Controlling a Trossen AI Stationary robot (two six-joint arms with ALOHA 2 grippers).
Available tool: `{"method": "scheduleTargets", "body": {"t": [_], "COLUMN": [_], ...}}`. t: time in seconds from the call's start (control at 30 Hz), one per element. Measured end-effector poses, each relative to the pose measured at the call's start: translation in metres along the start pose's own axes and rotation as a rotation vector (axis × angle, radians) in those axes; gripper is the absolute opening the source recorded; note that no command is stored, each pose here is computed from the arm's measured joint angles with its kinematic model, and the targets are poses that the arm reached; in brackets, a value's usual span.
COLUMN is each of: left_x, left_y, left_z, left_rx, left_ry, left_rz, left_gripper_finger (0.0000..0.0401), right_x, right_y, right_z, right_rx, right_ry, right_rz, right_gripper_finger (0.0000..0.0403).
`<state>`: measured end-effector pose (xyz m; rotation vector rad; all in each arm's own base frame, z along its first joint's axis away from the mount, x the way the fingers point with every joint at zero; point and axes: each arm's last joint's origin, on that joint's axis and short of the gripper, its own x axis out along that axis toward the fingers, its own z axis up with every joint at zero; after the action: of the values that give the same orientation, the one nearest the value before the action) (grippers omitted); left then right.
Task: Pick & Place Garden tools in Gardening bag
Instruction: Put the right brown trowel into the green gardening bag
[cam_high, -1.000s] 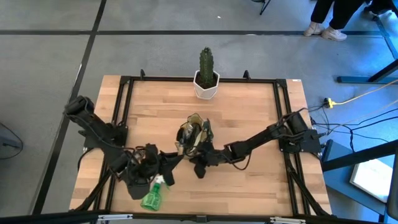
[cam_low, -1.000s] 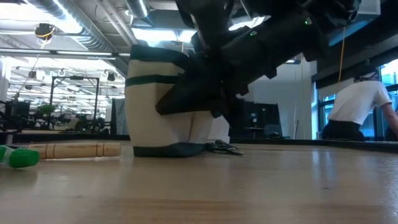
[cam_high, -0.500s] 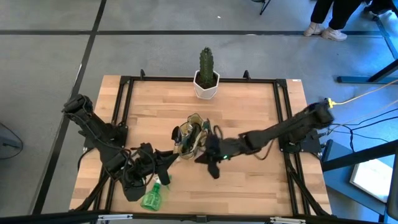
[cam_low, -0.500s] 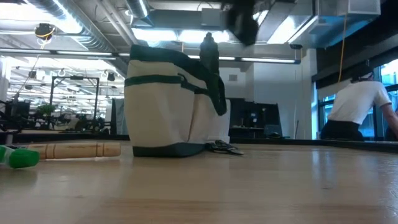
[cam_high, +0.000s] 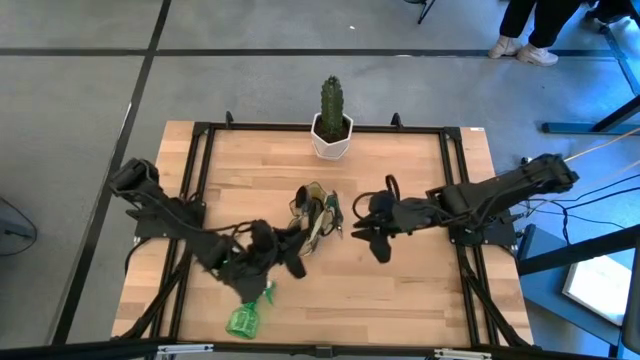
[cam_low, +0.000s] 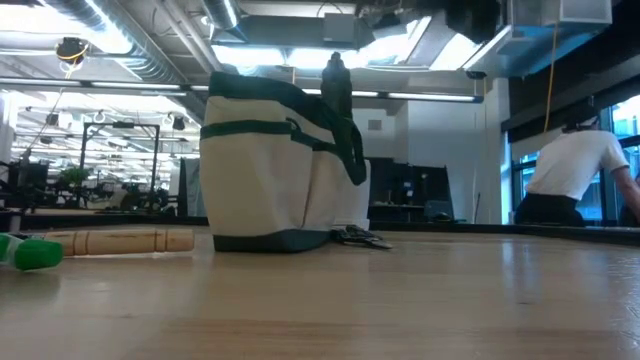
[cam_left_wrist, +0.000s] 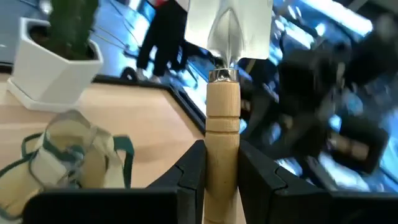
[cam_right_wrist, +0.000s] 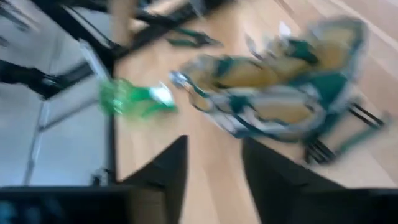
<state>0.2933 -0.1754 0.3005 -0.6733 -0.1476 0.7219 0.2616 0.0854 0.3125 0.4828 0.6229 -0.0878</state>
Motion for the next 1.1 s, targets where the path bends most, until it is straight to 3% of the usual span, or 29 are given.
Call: {"method": "scheduleTargets", "body": {"t": [0.13,0.27,0.43,0.53,0.67,0.8,0.93,1.1], "left_x": [0.016,0.038,0.053,0.05,0.045,0.048,0.055,0.057], "left_y": [-0.007,-0.025,-0.053,-0.069,-0.074,-0.072,-0.07,-0.066], "left_z": [-0.004,-0.002,0.005,0.014,0.025,0.032,0.032,0.029], "left_rx": [0.01,0.094,0.184,0.217,0.245,0.253,0.215,0.161], "left_ry": [-0.038,0.028,0.048,0.038,0.053,0.109,0.118,-0.019], "left_rz": [0.036,0.001,-0.044,-0.07,-0.104,-0.149,-0.145,0.004], "left_gripper_finger": [0.0058,0.0058,0.0058,0.0058,0.0058,0.0058,0.0058,0.0058], "right_x": [-0.006,-0.008,-0.029,-0.051,-0.073,-0.064,-0.046,-0.063], "right_y": [-0.005,-0.003,-0.003,-0.001,0.004,0.009,0.009,0.001], "right_z": [-0.001,-0.001,-0.005,-0.003,0.003,-0.002,0.002,0.018], "right_rx": [-0.002,-0.113,-0.224,-0.249,-0.277,-0.299,-0.255,-0.059], "right_ry": [0.047,0.101,0.131,0.079,-0.008,0.06,0.035,-0.26], "right_rz": [-0.005,0.106,0.142,0.201,0.365,0.543,0.497,0.207], "right_gripper_finger": [0.0235,0.0273,0.0264,0.0244,0.0215,0.0197,0.0195,0.0187]}}
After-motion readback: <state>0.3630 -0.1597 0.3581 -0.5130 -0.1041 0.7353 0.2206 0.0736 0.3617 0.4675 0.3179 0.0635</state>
